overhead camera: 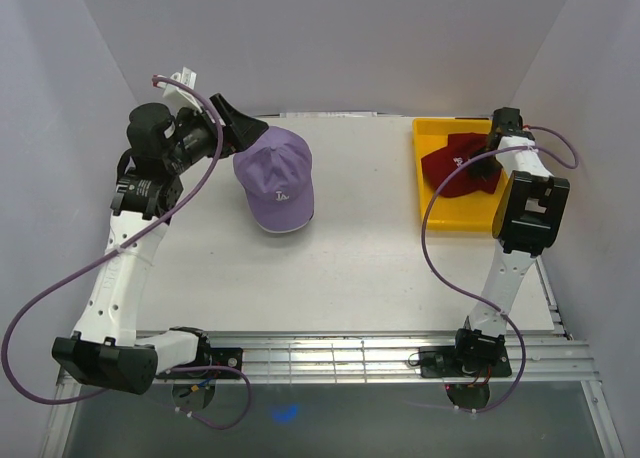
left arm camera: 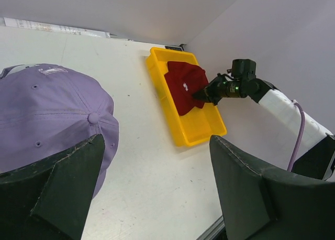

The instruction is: Stack the hats

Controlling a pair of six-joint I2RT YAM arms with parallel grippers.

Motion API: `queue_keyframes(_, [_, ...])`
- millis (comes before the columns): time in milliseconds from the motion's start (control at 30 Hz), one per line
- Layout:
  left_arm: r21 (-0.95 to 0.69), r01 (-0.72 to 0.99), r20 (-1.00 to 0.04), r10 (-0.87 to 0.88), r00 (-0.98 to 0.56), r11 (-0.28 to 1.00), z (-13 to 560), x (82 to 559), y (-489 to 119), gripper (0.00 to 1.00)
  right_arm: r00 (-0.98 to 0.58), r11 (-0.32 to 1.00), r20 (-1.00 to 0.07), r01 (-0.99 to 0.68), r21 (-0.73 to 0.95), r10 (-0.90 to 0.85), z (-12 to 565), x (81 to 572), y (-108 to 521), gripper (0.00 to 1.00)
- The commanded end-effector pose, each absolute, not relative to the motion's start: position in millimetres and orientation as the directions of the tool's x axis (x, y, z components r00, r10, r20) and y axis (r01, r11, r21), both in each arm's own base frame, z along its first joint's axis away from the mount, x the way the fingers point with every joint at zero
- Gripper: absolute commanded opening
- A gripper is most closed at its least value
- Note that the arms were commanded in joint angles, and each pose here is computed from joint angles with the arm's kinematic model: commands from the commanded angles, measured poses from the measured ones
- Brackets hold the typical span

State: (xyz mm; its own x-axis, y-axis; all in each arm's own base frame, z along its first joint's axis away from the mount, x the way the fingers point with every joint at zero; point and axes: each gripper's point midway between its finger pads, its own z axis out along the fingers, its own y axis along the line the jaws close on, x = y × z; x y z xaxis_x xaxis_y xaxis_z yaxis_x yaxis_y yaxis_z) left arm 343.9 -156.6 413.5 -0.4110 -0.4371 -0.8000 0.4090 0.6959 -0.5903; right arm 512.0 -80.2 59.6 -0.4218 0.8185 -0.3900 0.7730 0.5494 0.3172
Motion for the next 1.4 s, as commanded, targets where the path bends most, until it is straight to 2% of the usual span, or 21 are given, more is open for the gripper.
queue_keyframes(0, [-0.578, 0.415, -0.808, -0.419, -0.414, 0.703, 413, 343, -157, 0.91, -0.414, 0.585, -0.449, 0.724, 0.365, 0.792, 90, 521, -82, 0.08])
queue_keyframes(267, [-0.580, 0.523, -0.811, -0.384, -0.441, 0.624, 429, 334, -177, 0.95, -0.398, 0.664, -0.538, 0.540, 0.517, 0.743, 194, 538, -64, 0.08])
queue_keyframes(467, [-0.598, 0.564, -0.800, -0.379, -0.466, 0.570, 431, 332, -187, 0.96, -0.378, 0.687, -0.573, 0.415, 0.597, 0.727, 263, 527, -46, 0.08])
queue_keyframes(800, [-0.692, 0.594, -0.722, -0.393, -0.570, 0.411, 427, 332, -225, 0.96, -0.366, 0.691, -0.615, 0.122, 0.712, 0.698, 366, 493, 1, 0.08])
queue_keyframes(1067, [-0.755, 0.585, -0.656, -0.371, -0.658, 0.298, 423, 341, -269, 0.96, -0.492, 0.612, -0.603, -0.168, 0.773, 0.627, 409, 459, 64, 0.08])
queue_keyframes(1367, [-0.815, 0.531, -0.579, -0.323, -0.748, 0.230, 408, 361, -306, 0.95, -0.569, 0.482, -0.605, -0.371, 0.794, 0.558, 451, 423, 126, 0.08])
